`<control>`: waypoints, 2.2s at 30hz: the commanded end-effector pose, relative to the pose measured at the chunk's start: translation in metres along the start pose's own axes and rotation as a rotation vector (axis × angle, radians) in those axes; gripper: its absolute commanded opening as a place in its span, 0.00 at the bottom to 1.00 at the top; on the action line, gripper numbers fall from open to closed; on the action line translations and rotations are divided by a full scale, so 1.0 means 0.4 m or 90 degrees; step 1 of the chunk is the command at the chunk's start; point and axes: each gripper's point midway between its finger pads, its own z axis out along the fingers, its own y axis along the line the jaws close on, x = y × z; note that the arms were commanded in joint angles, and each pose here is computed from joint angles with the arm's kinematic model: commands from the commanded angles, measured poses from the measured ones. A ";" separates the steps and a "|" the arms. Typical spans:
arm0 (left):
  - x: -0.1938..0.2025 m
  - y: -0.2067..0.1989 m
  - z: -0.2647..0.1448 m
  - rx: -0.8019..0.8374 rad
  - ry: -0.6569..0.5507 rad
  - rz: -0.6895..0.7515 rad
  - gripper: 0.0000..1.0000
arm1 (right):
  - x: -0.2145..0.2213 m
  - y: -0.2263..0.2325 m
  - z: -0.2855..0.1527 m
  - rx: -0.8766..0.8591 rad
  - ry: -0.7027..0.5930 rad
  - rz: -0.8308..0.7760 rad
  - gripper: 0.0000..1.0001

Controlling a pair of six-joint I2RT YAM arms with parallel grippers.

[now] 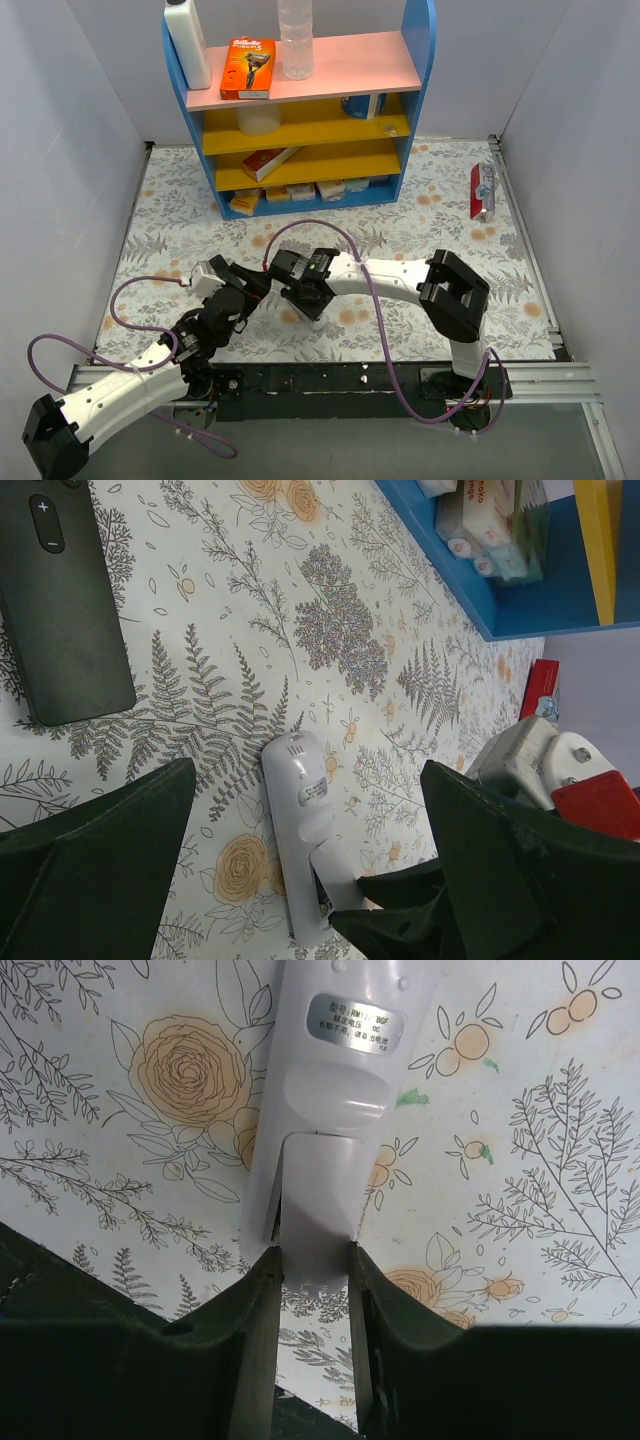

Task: Load the batteries into the remote control
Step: Load the battery cover into the remote control.

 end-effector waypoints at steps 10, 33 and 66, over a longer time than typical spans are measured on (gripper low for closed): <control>-0.015 0.013 0.002 -0.007 -0.021 0.004 0.97 | -0.043 0.005 0.001 0.014 -0.020 0.009 0.11; -0.007 0.006 0.000 -0.005 -0.007 0.004 0.97 | -0.070 -0.002 -0.057 0.006 -0.099 0.017 0.58; -0.003 -0.051 -0.001 0.026 0.011 0.035 0.97 | -0.087 -0.063 -0.036 0.041 -0.165 0.034 0.46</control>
